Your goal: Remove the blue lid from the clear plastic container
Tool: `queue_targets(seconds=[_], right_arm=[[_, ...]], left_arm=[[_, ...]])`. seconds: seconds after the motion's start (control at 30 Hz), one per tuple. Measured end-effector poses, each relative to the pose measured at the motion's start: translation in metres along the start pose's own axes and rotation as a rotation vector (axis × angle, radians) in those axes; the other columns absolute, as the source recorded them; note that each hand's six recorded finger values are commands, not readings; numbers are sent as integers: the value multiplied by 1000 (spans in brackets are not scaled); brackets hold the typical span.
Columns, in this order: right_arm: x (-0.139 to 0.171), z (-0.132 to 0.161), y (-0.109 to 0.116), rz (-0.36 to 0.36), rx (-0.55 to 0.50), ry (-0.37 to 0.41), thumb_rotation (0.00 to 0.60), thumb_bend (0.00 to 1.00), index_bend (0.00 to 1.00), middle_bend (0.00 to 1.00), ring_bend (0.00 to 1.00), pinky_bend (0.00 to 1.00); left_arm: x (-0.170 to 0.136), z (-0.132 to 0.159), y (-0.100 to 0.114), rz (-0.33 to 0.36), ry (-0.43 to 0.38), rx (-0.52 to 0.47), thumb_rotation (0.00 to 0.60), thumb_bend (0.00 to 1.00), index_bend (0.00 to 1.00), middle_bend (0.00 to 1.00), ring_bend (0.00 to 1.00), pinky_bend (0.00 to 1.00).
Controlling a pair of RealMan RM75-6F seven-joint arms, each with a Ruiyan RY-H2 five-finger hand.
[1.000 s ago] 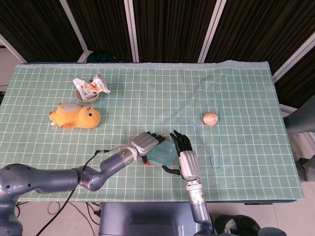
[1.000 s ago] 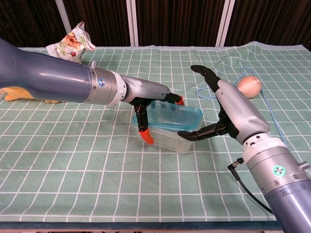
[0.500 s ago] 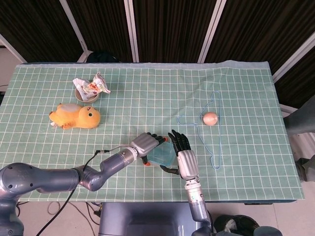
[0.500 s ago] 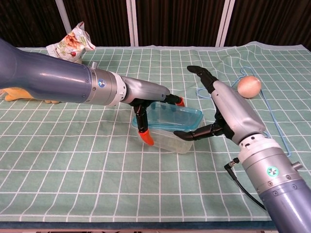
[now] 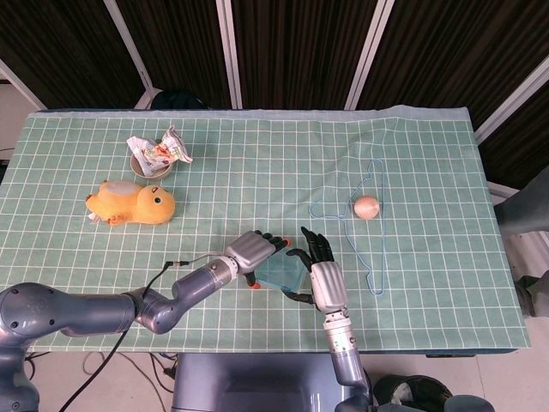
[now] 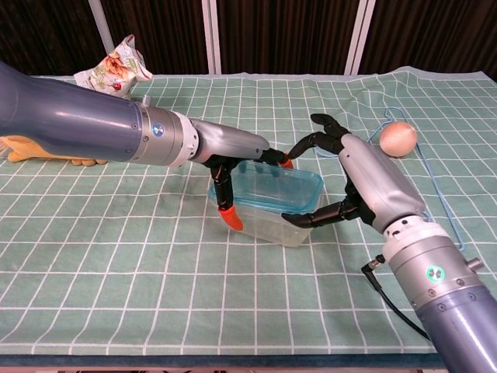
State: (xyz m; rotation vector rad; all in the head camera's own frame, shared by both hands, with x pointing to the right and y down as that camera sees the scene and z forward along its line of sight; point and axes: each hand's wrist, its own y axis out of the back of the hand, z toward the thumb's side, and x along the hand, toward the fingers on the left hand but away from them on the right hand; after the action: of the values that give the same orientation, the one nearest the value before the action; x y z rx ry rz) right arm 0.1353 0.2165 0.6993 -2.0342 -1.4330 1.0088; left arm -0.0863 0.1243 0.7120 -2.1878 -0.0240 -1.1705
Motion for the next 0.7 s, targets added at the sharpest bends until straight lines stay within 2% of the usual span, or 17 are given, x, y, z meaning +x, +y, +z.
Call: queue_targets(seconds=[0.23,0.37,0.47,0.7], right_arm=[[0,-3,-3,4,3,-14,600,586,476,49,0,0],[-1,-2,-6,7,1,-17,600,638,543,56,0,0],[-1,-3,-8,9,3,-20,600,680,578,60,0,0],[-3,-5,-13,13,-2,-36,600,705,627,68,0,0]], left_arm=[[0,-2,-1,-5,4,9,600,167,103,120,134,330],[0,-2,0,0,5,12,600,101,87,85,83,300],[0,-2,0,5,5,22,600,65,67,54,56,280],[-3,-4,2,16,13,31,600,62,53,41,45,265]])
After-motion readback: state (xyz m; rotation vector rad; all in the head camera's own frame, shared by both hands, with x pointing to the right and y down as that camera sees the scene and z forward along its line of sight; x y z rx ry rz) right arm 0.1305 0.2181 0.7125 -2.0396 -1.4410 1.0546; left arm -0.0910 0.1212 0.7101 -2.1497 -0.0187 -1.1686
